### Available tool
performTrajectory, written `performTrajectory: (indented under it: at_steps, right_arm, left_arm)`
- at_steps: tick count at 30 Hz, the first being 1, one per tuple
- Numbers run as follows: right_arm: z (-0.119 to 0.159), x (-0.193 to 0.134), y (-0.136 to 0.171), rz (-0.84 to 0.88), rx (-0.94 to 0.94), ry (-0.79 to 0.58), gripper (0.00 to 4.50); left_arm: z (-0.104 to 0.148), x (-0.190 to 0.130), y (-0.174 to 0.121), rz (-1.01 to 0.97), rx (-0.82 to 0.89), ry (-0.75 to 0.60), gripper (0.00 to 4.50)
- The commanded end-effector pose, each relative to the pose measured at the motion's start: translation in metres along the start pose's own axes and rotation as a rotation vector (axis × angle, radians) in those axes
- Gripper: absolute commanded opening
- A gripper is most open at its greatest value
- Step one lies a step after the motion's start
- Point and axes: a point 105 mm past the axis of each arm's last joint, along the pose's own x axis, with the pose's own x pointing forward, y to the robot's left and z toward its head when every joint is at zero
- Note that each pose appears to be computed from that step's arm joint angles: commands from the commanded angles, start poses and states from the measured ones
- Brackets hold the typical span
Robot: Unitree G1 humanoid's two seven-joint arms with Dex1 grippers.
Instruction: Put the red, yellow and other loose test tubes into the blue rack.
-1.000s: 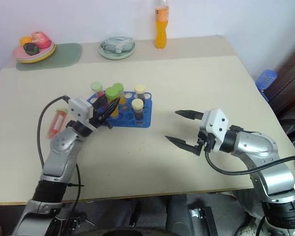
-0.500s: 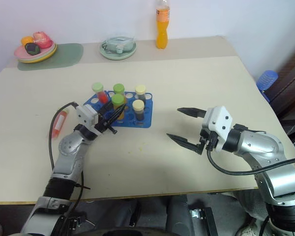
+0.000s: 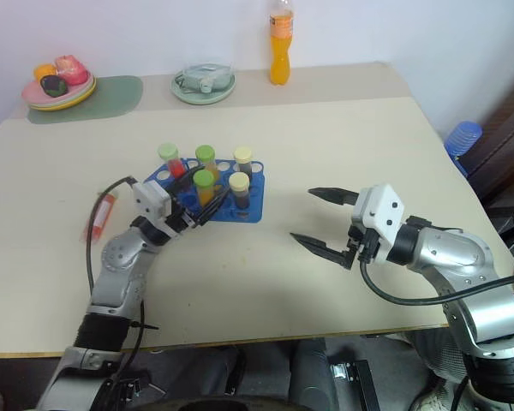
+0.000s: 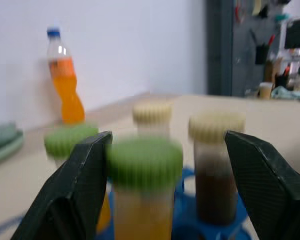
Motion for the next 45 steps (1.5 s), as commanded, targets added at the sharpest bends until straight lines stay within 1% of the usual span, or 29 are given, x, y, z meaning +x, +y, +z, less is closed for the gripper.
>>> performTrajectory:
  at_steps: [1,3,4,7,8,9,12,14,15,16,18,20,22,23,26,29,33,38,41,43,45]
  right_arm:
    - [0.007,0.002,0.000,0.008,-0.025,-0.033,4.17]
    - [0.006,0.004,0.000,0.015,-0.021,-0.036,4.17]
    - [0.005,0.005,0.000,0.019,-0.020,-0.039,4.17]
    - [0.004,0.008,-0.002,0.027,-0.015,-0.048,4.17]
    - [0.004,0.009,-0.001,0.031,-0.013,-0.049,4.17]
    - [0.003,0.010,-0.001,0.035,-0.013,-0.050,4.17]
    - [0.000,0.012,-0.002,0.044,-0.009,-0.056,4.17]
    - [-0.002,0.014,-0.002,0.054,-0.010,-0.059,4.17]
    - [-0.003,0.015,-0.002,0.056,-0.010,-0.063,4.17]
    - [-0.003,0.015,-0.003,0.057,-0.011,-0.065,4.17]
    - [-0.005,0.017,-0.003,0.062,-0.012,-0.069,4.17]
    - [-0.007,0.020,-0.002,0.071,-0.009,-0.076,4.17]
    - [-0.009,0.022,-0.002,0.076,-0.008,-0.080,4.17]
    - [-0.010,0.022,-0.001,0.078,-0.007,-0.081,4.17]
    - [-0.012,0.023,0.000,0.082,-0.004,-0.086,4.17]
    - [-0.013,0.022,0.002,0.081,-0.003,-0.088,4.17]
    - [-0.015,0.020,0.004,0.074,-0.003,-0.087,4.17]
    - [-0.017,0.014,0.007,0.053,0.000,-0.075,4.17]
    - [-0.017,0.012,0.010,0.043,0.005,-0.071,4.17]
    - [-0.016,0.011,0.012,0.040,0.011,-0.068,4.17]
    - [-0.015,0.010,0.014,0.042,0.011,-0.066,4.17]
  left_arm:
    - [0.032,-0.001,0.008,0.010,0.055,-0.093,3.79]
    - [0.041,-0.001,0.014,0.025,0.071,-0.110,3.79]
    - [0.049,-0.002,0.023,0.064,0.049,-0.127,3.79]
    - [0.063,-0.008,0.055,0.196,-0.065,-0.135,3.79]
    - [0.064,-0.011,0.064,0.231,-0.119,-0.120,3.79]
    - [0.061,-0.015,0.077,0.285,-0.164,-0.076,3.79]
    - [0.076,-0.034,0.110,0.435,-0.188,-0.063,3.79]
    - [0.055,-0.050,0.130,0.574,-0.115,0.197,3.79]
    - [0.044,-0.063,0.139,0.639,-0.140,0.328,3.79]
    - [0.038,-0.071,0.143,0.676,-0.163,0.409,3.79]
    - [0.042,-0.079,0.145,0.691,-0.216,0.465,3.79]
    - [0.035,-0.093,0.145,0.664,-0.215,0.671,3.79]
    - [0.022,-0.120,0.145,0.691,-0.257,0.967,3.79]
    - [0.022,-0.127,0.146,0.699,-0.274,1.032,3.79]
    - [0.023,-0.141,0.152,0.750,-0.333,1.151,3.79]
    - [0.018,-0.148,0.158,0.794,-0.357,1.223,3.79]
    - [0.005,-0.148,0.163,0.824,-0.379,1.266,3.79]
    - [-0.014,-0.134,0.168,0.843,-0.393,1.283,3.79]
    - [-0.024,-0.128,0.165,0.830,-0.419,1.317,3.79]
    - [-0.033,-0.124,0.160,0.812,-0.448,1.344,3.26]
    - [-0.037,-0.122,0.157,0.794,-0.440,1.367,2.49]
